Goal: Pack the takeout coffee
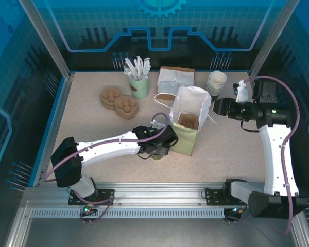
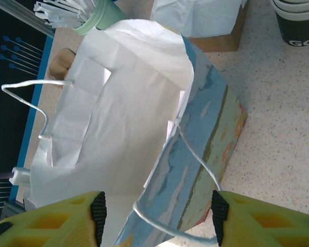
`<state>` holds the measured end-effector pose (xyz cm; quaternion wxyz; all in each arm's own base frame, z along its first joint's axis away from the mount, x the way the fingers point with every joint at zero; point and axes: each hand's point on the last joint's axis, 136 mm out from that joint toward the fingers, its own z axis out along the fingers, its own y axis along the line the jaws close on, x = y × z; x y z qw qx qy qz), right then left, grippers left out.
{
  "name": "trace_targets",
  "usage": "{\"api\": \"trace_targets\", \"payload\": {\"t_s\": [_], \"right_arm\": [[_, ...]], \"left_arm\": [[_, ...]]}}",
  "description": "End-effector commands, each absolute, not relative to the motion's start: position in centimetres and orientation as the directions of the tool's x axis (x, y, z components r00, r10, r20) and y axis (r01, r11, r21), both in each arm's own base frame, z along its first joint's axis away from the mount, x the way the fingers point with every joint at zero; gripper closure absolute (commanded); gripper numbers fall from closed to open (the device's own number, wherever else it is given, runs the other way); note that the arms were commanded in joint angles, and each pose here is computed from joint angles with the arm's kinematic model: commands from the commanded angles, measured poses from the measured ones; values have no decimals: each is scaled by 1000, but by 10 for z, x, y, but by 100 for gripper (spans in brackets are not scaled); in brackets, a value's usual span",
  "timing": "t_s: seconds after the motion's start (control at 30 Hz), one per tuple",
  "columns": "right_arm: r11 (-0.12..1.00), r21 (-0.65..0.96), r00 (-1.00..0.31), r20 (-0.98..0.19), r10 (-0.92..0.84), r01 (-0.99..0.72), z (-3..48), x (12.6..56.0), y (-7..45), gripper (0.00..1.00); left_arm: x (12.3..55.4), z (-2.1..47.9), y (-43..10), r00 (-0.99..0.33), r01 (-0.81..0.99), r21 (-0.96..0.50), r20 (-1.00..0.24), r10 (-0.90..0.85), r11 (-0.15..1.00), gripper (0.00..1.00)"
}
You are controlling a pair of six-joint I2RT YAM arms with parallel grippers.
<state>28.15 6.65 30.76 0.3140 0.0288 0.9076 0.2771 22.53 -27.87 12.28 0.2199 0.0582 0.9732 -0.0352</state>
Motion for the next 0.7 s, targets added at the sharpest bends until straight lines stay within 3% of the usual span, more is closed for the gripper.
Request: {"api": "trace_targets", "payload": {"t_s": [0.0,0.33,0.67], "right_arm": [[833,515,-759,-619,199,-202,325,298,67,42],[855,421,-736,-673,70,-303,327,349,70,42],[818,211,-664,-704,-252,-534,314,390,97,39]], "left_arm": [[218,121,-281,-899,164,-64,-420,122,984,28],[220,186,-267,-854,199,-74,-502,136,977,28],[214,255,-236,-817,212,-68,-560,139,975,27]]}}
